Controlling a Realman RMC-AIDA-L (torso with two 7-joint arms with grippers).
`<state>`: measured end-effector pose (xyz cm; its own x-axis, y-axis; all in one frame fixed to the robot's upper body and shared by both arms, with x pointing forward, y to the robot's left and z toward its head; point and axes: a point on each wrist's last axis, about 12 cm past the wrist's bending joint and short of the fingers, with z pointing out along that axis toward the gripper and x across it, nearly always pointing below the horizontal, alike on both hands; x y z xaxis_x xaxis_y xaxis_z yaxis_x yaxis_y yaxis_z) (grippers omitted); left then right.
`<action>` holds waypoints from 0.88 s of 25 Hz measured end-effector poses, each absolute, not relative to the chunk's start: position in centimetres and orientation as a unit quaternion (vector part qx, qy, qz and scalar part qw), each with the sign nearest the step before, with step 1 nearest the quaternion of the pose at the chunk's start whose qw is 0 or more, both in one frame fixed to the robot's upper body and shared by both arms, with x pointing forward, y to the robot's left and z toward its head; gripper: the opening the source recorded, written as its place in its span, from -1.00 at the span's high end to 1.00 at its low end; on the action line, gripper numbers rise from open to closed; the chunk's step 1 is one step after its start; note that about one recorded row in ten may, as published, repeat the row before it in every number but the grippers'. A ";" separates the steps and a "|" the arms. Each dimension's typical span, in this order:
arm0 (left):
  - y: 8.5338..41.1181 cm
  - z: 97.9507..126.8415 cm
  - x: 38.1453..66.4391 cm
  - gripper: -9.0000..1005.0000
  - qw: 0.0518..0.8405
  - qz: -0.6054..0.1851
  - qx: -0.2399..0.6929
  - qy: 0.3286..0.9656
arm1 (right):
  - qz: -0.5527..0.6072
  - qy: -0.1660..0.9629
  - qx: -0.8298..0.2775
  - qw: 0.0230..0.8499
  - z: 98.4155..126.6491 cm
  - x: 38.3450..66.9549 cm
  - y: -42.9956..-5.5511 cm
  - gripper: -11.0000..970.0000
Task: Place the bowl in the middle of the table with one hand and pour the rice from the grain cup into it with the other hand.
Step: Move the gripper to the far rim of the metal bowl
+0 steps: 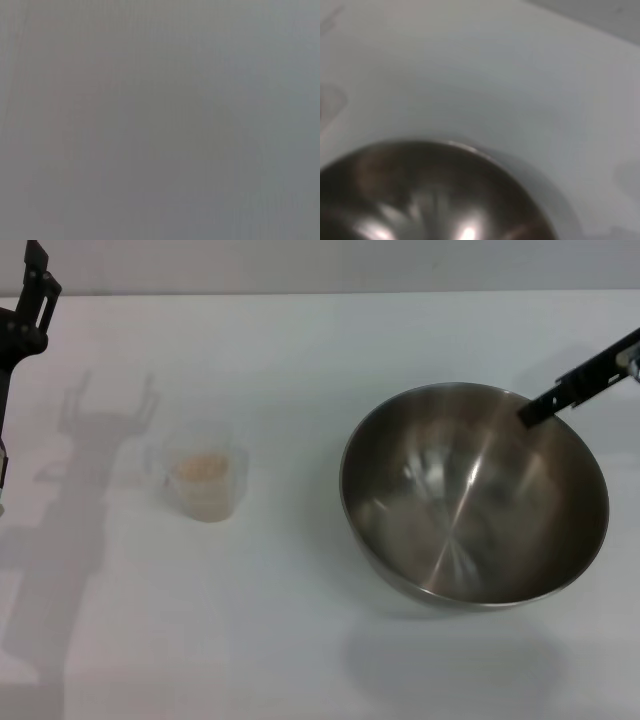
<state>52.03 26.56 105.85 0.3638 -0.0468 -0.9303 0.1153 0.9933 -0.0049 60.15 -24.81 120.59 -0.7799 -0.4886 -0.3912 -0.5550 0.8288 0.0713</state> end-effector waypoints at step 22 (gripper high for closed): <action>26.6 105.8 52.0 -0.64 0.825 -0.048 0.029 0.563 | 0.113 0.934 -0.314 0.123 116.8 60.4 -23.9 -0.10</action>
